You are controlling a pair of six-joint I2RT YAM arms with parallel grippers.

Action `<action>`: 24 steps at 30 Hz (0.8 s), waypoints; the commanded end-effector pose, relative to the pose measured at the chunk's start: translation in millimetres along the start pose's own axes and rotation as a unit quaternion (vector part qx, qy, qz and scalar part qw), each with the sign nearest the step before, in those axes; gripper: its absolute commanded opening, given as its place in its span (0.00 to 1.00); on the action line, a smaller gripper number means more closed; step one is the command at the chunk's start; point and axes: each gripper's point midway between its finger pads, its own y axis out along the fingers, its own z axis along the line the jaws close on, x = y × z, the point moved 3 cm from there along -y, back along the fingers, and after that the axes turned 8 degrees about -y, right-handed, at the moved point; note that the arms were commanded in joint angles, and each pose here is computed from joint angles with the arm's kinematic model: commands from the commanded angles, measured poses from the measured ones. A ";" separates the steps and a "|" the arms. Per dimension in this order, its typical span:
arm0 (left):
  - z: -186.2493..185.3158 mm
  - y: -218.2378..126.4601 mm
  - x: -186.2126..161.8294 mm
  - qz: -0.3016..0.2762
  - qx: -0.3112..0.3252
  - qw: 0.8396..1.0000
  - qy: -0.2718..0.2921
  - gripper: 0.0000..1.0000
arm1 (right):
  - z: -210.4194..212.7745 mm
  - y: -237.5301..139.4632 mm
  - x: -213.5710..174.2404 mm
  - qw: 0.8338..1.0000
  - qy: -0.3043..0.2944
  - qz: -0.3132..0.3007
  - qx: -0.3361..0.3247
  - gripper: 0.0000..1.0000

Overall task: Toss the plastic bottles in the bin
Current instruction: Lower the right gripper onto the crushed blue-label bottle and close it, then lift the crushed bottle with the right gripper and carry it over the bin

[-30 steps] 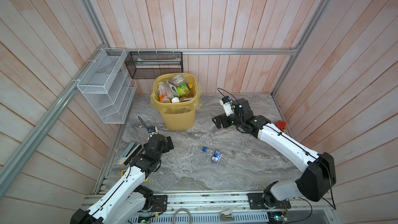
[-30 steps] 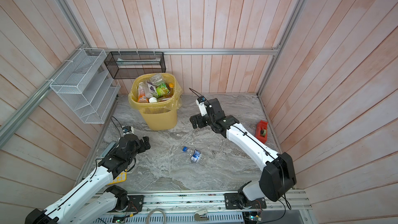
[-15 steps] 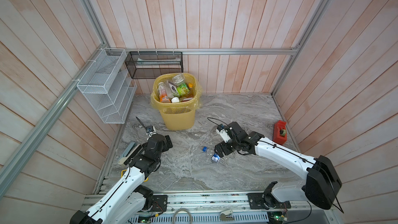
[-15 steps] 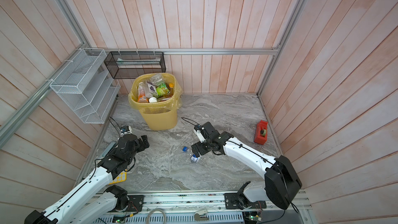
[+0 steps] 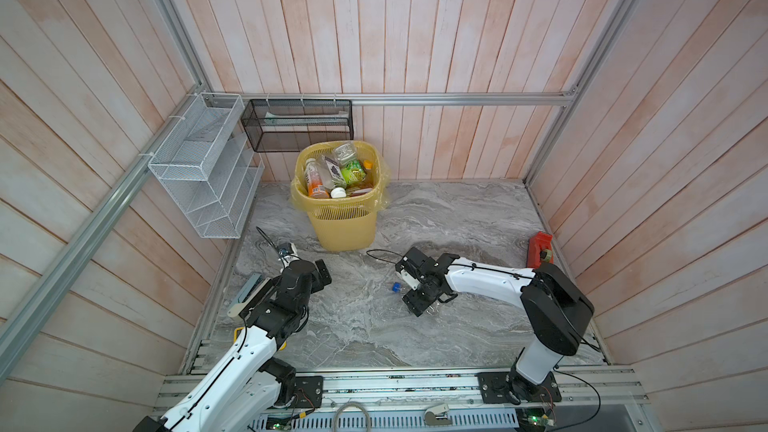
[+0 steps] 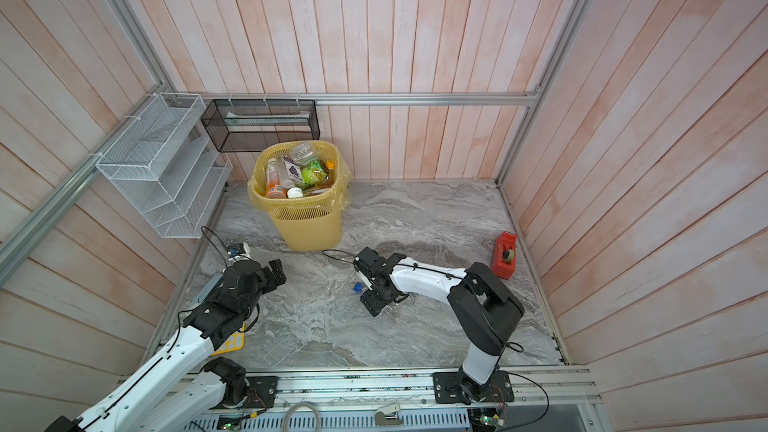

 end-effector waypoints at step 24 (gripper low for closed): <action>-3.3 -5.9 11.9 -0.017 0.001 1.000 0.009 1.00 | -118.7 -437.0 71.1 0.702 0.104 -0.689 -0.144 0.45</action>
